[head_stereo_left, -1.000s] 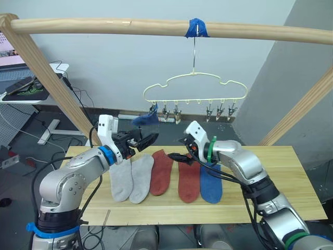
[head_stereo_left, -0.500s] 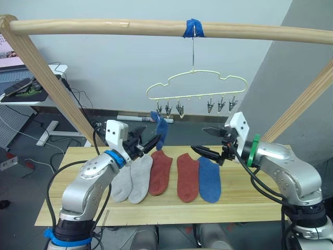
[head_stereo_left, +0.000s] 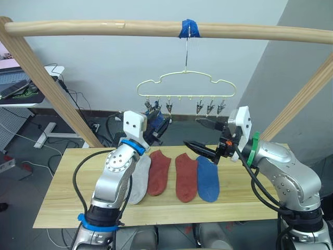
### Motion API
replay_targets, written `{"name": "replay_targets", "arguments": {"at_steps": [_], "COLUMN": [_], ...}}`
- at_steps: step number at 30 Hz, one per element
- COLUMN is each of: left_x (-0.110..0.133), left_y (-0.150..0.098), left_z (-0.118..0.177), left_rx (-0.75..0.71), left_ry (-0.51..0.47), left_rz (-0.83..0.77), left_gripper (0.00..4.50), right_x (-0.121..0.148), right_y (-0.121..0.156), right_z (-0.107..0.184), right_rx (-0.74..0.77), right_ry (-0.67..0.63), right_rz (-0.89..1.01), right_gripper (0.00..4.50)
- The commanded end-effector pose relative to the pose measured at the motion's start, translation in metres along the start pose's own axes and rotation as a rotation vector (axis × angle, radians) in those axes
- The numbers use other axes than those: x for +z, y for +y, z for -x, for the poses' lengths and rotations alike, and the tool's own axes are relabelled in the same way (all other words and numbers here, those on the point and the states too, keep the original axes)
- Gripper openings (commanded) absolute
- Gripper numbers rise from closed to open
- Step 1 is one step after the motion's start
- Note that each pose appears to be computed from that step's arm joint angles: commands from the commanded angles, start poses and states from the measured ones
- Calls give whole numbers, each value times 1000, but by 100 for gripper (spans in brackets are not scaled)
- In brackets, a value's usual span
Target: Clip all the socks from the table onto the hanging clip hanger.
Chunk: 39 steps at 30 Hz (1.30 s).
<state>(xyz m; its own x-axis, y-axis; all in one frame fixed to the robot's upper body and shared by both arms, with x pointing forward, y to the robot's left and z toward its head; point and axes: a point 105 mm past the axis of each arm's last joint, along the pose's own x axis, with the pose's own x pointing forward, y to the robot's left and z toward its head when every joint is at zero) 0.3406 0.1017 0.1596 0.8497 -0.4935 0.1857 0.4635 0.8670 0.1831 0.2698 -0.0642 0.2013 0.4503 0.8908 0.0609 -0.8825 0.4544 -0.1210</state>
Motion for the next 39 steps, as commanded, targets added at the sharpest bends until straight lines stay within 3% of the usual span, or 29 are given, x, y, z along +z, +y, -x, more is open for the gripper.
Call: {"name": "replay_targets", "arguments": {"at_steps": [1,19,23,39], "left_x": [7,-4,-5,-10], "left_y": [0,15,15,22], "left_z": [-4,-14,-16,-19], "left_rx": [21,108,114,156], "left_ry": [-50,-58,-57,-50], "left_rz": [-51,16,19,24], "left_gripper": [213,213,133,133], "right_x": [12,19,18,20], "right_y": [-1,-14,-14,-7], "right_z": [-3,-13,-13,-15], "right_rx": [6,-29,-31,15], "right_ry": [-54,-92,-89,-95], "right_rz": [63,130,131,136], "right_gripper": [450,450,450,450]}}
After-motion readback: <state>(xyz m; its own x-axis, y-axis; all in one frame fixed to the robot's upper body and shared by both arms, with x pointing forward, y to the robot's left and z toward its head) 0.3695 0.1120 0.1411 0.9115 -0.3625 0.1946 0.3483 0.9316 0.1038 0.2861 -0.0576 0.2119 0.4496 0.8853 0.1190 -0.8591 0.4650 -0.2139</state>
